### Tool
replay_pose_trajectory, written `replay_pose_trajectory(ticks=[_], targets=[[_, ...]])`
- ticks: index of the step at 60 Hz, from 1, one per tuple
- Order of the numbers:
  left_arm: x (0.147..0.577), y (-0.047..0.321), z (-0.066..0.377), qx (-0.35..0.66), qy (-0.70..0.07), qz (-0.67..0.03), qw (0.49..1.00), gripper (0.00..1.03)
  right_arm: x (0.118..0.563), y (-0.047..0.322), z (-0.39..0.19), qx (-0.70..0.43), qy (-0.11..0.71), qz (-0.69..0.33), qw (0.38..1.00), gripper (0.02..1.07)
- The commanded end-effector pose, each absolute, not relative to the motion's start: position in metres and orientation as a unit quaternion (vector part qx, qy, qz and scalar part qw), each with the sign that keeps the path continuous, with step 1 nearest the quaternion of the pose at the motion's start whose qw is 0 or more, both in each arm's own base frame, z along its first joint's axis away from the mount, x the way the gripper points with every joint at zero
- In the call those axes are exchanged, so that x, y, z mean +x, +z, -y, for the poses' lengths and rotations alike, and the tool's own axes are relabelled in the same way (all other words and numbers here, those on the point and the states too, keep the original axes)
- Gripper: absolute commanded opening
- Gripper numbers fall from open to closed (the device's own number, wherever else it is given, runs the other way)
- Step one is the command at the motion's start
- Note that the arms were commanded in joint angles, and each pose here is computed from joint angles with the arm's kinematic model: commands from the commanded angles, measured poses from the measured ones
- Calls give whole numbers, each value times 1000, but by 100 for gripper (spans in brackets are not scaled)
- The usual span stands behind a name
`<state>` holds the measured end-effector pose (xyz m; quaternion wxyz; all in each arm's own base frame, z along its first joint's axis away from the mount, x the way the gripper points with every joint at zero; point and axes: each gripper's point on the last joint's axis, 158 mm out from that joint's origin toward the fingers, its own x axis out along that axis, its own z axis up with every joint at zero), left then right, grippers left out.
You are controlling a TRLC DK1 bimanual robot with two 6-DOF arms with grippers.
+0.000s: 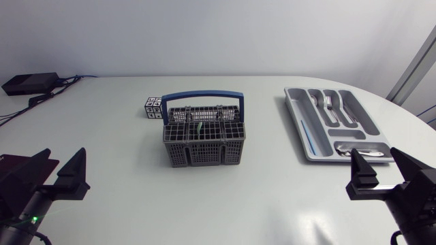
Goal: Transfer all utensils from the basket to the drawer tray.
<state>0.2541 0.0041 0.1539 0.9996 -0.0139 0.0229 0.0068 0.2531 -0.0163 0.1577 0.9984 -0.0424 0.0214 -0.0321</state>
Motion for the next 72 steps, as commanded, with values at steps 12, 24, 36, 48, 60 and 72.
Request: replay_pose_trajectory(ticks=[12, 24, 36, 48, 60, 72], targets=[[255, 134, -5, -28, 10, -44, 999, 99, 254, 148, 14, -36, -27, -31, 999, 103], [252, 155, -12, -18, 23, -28, 999, 99, 253, 156, 11, -40, -23, -23, 999, 103], [258, 172, -13, -16, 25, -60, 998, 99, 260, 173, 3, -39, -9, -26, 999, 103], [272, 185, 2, -15, -2, -97, 995, 99, 281, 190, -8, -40, 8, -62, 997, 103], [295, 182, 13, -20, -18, -179, 983, 97, 303, 204, -40, -42, 41, -93, 994, 102], [311, 171, 21, -13, -28, -253, 967, 96, 324, 203, -78, -30, 75, -159, 984, 102]])
